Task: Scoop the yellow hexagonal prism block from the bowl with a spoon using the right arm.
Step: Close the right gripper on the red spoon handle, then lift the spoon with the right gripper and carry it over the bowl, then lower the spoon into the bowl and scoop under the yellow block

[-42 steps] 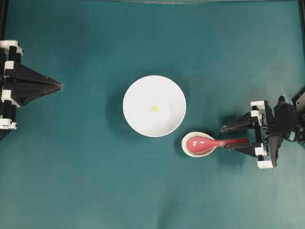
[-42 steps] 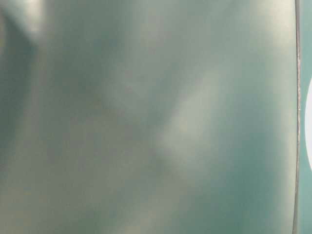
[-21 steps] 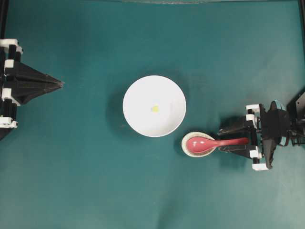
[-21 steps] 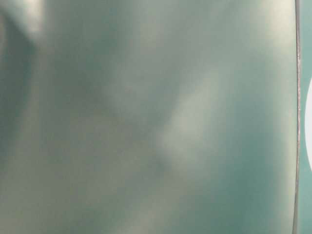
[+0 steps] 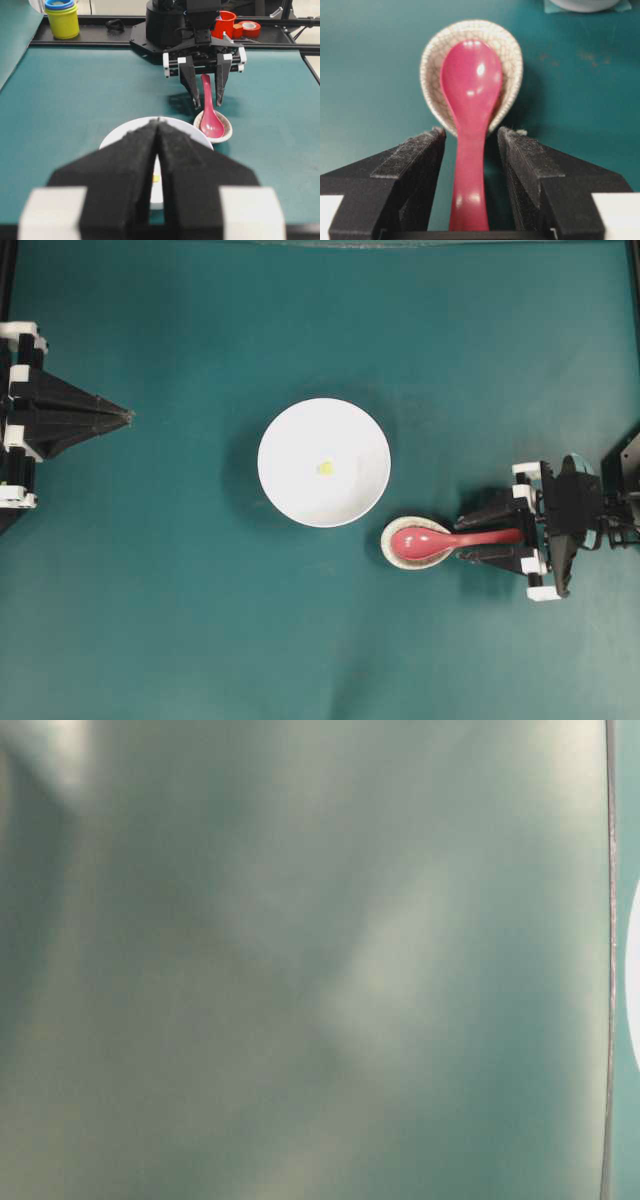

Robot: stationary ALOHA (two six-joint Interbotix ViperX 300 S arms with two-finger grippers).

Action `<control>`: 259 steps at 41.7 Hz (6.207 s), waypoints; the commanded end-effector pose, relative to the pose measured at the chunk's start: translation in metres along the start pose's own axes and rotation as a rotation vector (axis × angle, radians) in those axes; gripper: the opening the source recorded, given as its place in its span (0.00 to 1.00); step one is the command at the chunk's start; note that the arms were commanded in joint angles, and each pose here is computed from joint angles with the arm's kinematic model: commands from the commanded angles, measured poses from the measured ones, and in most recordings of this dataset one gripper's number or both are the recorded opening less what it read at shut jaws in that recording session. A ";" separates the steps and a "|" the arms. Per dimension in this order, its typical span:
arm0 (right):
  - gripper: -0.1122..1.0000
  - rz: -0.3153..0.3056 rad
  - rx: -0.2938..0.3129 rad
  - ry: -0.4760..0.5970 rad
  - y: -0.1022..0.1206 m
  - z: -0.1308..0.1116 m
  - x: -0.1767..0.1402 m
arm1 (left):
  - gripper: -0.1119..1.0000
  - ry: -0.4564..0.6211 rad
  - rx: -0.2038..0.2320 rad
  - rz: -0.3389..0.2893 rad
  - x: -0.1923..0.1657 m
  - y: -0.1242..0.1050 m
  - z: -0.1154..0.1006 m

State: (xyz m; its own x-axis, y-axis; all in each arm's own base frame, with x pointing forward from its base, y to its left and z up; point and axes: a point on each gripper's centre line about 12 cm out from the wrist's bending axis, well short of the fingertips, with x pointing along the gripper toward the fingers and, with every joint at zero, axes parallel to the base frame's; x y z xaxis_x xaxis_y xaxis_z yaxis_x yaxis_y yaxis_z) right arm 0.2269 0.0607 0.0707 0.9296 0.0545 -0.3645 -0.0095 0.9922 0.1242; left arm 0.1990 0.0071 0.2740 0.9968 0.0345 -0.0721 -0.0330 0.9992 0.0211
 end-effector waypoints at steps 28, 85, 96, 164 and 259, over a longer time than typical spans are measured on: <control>0.58 0.010 -0.004 -0.005 0.003 0.003 0.002 | 0.10 -0.011 0.003 0.003 0.002 0.001 0.006; 0.34 0.013 0.026 -0.083 0.003 0.031 -0.005 | 0.10 -0.009 0.003 0.003 0.002 0.001 0.006; 0.34 0.003 0.037 -0.065 0.000 0.066 -0.007 | 0.10 -0.014 0.006 0.003 0.002 0.001 0.007; 0.34 -0.033 0.088 0.660 -0.084 0.209 0.068 | 0.10 -0.012 0.014 0.003 0.002 0.001 0.007; 0.34 -0.081 0.060 0.533 -0.095 0.193 0.136 | 0.10 -0.021 0.014 0.003 0.001 0.001 0.009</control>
State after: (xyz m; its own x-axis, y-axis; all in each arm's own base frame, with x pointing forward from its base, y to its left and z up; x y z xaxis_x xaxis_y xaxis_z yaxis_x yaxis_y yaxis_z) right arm 0.4199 -0.0469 0.1714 0.5665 0.0509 -0.8225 0.0946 0.9875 0.1263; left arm 0.1985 0.0074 0.2743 0.9967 0.0360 -0.0721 -0.0339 0.9990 0.0303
